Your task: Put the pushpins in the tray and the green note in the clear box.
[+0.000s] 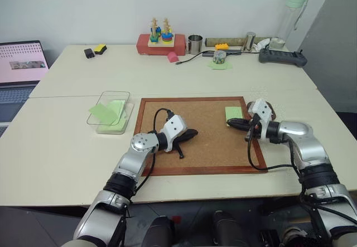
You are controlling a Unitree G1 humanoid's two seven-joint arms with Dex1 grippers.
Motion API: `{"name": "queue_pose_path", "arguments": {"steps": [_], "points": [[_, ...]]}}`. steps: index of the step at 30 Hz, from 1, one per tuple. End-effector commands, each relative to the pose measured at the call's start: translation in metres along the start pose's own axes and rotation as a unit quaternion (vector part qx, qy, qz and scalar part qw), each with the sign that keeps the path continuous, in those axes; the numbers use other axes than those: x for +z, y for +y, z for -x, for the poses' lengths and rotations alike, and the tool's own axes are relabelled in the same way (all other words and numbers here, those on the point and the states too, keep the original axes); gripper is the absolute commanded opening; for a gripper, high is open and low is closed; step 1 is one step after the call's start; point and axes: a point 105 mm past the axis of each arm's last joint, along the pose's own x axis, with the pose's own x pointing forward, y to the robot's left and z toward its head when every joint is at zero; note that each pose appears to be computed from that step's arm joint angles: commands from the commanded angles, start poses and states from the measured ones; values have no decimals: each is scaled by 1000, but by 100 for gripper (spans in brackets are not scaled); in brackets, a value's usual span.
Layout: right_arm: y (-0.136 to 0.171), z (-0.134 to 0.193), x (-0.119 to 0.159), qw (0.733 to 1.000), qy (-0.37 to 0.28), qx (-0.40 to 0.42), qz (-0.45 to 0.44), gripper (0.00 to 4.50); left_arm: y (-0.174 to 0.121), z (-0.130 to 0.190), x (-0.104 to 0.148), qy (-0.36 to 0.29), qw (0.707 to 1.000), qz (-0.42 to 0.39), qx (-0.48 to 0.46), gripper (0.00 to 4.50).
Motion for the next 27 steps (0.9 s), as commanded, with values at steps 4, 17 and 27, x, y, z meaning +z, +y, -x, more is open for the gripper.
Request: {"name": "queue_pose_path", "arguments": {"steps": [4, 17, 27], "points": [[3, 5, 37, 993, -32, 6, 116, 0, 16, 23, 32, -68, 993, 97, 26, 19], [25, -3, 73, 961, -76, 30, 264, 0, 5, 42, 87, -181, 939, 285, -59, 257], [50, -6, 85, 928, -86, 76, 355, 0, 6, 21, 111, -217, 922, 306, -98, 392]]}}
